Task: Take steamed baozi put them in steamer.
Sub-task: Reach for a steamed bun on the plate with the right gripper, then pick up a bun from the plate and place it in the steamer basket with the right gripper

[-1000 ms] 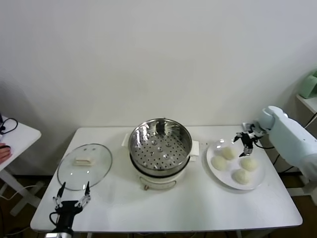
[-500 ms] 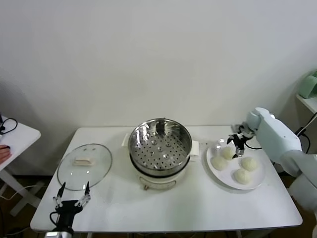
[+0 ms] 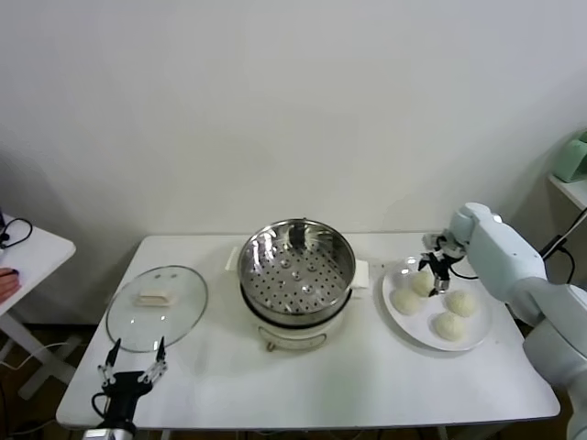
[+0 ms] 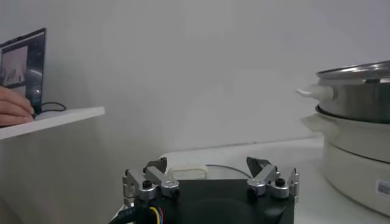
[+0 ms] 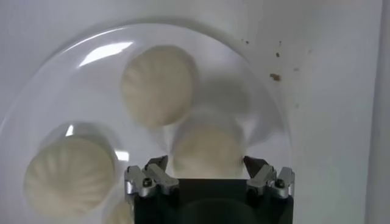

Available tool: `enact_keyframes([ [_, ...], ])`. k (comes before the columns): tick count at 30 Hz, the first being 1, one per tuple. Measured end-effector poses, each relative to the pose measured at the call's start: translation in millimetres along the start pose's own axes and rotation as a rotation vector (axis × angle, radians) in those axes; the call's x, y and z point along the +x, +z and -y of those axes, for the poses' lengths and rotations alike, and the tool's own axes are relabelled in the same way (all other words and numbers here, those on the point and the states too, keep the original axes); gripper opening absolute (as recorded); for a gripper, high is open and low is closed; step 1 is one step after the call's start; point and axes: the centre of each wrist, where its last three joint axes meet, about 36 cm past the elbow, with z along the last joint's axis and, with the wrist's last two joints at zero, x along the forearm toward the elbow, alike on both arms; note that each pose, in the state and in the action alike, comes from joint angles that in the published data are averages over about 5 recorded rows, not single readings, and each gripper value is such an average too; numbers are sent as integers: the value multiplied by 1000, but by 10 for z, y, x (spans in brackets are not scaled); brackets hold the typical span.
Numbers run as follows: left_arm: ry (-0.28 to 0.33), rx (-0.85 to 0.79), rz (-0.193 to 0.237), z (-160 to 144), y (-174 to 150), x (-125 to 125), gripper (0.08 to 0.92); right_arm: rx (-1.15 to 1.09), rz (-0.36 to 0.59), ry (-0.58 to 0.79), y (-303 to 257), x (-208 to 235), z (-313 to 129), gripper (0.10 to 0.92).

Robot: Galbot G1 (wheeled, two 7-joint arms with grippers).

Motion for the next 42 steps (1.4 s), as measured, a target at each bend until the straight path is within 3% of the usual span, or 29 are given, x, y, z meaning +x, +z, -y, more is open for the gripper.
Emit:
enact_keyframes([
  [14, -2, -1, -4, -5, 4, 30, 823, -3, 8, 11, -18, -34, -4, 686],
  [24, -2, 1, -7, -3, 2, 53, 823, 39, 14, 34, -30, 157, 71, 679],
  [34, -4, 1, -8, 1, -6, 64, 823, 233, -1, 108, -365, 984, 362, 683],
  [42, 2, -4, -13, 36, -29, 73, 823, 534, -27, 176, -1235, 1820, 511, 703],
])
